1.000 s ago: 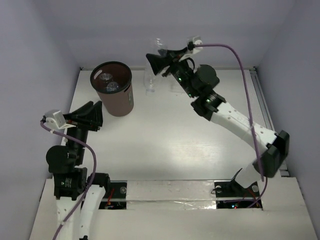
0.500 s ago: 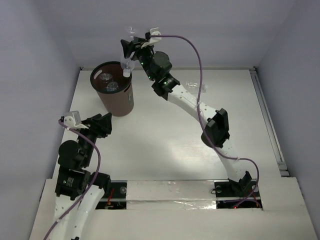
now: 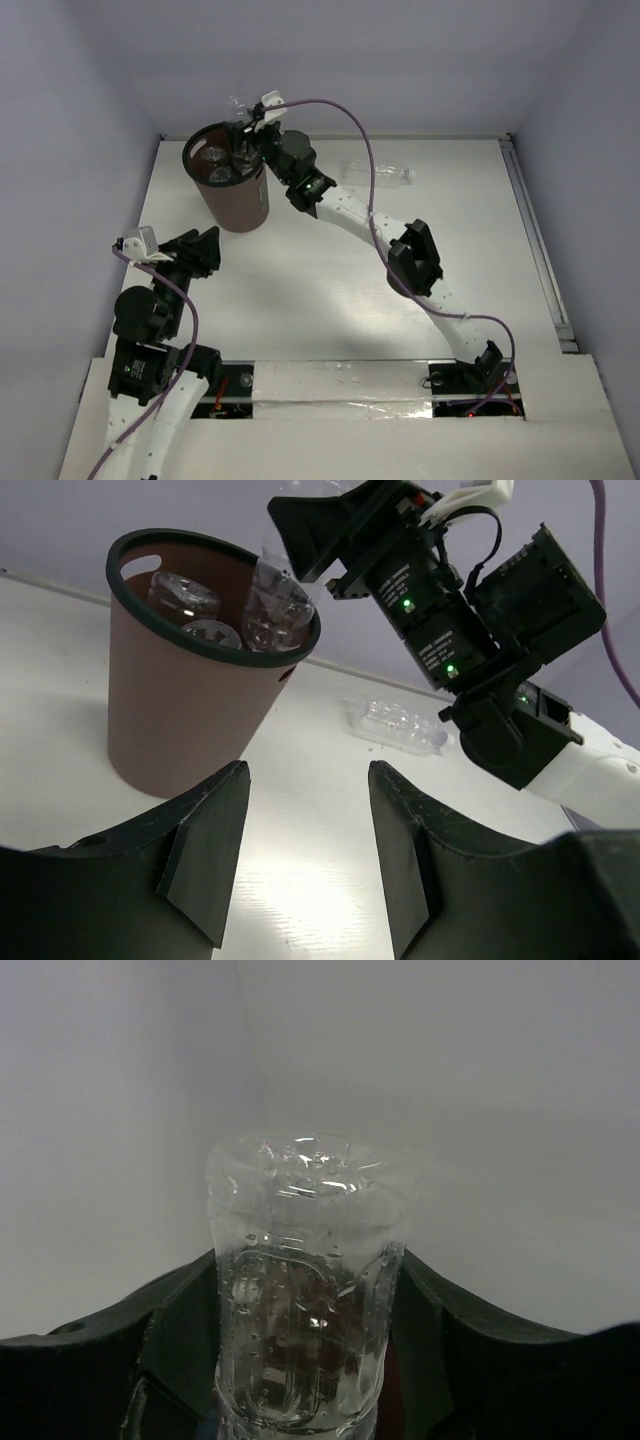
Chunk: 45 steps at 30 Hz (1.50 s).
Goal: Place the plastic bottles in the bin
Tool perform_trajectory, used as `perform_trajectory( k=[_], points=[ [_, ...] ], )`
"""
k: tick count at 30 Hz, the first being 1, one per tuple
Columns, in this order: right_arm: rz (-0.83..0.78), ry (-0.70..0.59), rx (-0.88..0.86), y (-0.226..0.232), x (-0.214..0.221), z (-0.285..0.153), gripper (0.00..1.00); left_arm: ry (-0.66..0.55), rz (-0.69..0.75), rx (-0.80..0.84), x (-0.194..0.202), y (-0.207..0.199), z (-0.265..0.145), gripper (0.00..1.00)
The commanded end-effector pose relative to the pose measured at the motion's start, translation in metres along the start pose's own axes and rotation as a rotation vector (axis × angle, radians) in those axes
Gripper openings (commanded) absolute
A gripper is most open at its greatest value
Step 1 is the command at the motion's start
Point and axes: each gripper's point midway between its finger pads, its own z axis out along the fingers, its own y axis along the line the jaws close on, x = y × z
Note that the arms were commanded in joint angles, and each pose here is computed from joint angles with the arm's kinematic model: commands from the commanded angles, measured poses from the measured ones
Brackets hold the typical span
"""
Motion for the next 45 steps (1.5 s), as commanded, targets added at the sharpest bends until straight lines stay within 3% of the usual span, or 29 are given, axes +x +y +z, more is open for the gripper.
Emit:
perform_trajectory(
  k=[1, 5, 12, 13, 14, 15, 16, 17, 18, 19, 22, 23, 25, 26, 27, 30, 33, 34, 35, 39, 45],
  points=[
    [-0.018, -0.125, -0.051, 0.016, -0.044, -0.001, 0.73, -0.064, 0.003, 0.031, -0.021, -0.009, -0.004, 0.48],
    [-0.017, -0.145, -0.096, 0.033, -0.068, -0.006, 0.88, -0.064, 0.003, 0.031, -0.021, -0.009, -0.004, 0.48],
    [0.032, -0.187, -0.146, 0.038, -0.125, -0.035, 0.94, -0.071, 0.002, 0.033, -0.022, -0.009, -0.006, 0.48],
    [0.038, -0.246, -0.139, 0.03, -0.162, -0.046, 0.91, -0.073, 0.002, 0.032, -0.023, -0.009, -0.006, 0.48],
    [0.035, -0.186, -0.142, 0.028, -0.136, -0.056, 0.89, -0.073, 0.002, 0.033, -0.022, -0.009, -0.006, 0.48],
    [0.023, -0.181, -0.132, 0.011, -0.139, -0.061, 0.81, -0.076, 0.001, 0.033, -0.023, -0.009, -0.006, 0.48],
    [0.016, -0.167, -0.126, 0.0, -0.138, -0.068, 0.81, -0.076, 0.001, 0.033, -0.023, -0.009, -0.006, 0.48],
    [0.035, -0.126, -0.12, -0.012, -0.133, -0.083, 0.63, -0.078, 0.001, 0.037, -0.023, -0.01, -0.007, 0.48],
    [0.055, -0.099, -0.113, -0.025, -0.129, -0.089, 0.55, -0.081, 0.001, 0.041, -0.024, -0.011, -0.007, 0.48],
    [0.047, -0.067, -0.111, -0.052, -0.124, -0.094, 0.4, -0.079, -0.001, 0.046, -0.024, -0.012, -0.007, 0.48],
    [0.077, 0.113, -0.059, -0.115, -0.092, -0.113, 0.23, -0.088, -0.002, 0.059, -0.026, -0.014, -0.009, 0.47],
    [0.094, 0.235, -0.039, -0.131, -0.068, -0.123, 0.22, -0.093, -0.003, 0.06, -0.027, -0.014, -0.01, 0.47],
    [0.08, 0.332, -0.02, -0.159, -0.056, -0.13, 0.2, -0.091, -0.001, 0.059, -0.026, -0.014, -0.009, 0.47],
    [0.067, 0.464, 0.037, -0.187, -0.034, -0.148, 0.2, -0.09, -0.002, 0.058, -0.026, -0.013, -0.009, 0.47],
    [-0.013, 0.525, 0.07, -0.207, -0.027, -0.155, 0.2, -0.09, -0.001, 0.058, -0.026, -0.013, -0.009, 0.47],
    [-0.173, 0.68, 0.239, -0.27, -0.016, -0.18, 0.26, -0.075, -0.003, 0.068, -0.023, -0.016, -0.008, 0.47],
    [-0.298, 0.824, 0.274, -0.298, 0.005, -0.195, 0.57, -0.069, -0.003, 0.082, -0.022, -0.019, -0.007, 0.47],
    [-0.343, 0.883, 0.307, -0.308, 0.013, -0.204, 0.73, -0.068, -0.002, 0.083, -0.021, -0.019, -0.006, 0.47],
    [-0.369, 0.921, 0.318, -0.316, 0.026, -0.205, 0.78, -0.063, -0.004, 0.093, -0.02, -0.021, -0.006, 0.47],
    [-0.46, 1.08, 0.311, -0.335, 0.064, -0.221, 0.9, -0.057, -0.004, 0.097, -0.019, -0.021, -0.006, 0.47],
    [-0.475, 1.168, 0.23, -0.338, 0.103, -0.222, 0.91, -0.053, -0.004, 0.1, -0.018, -0.022, -0.005, 0.47]
  ],
)
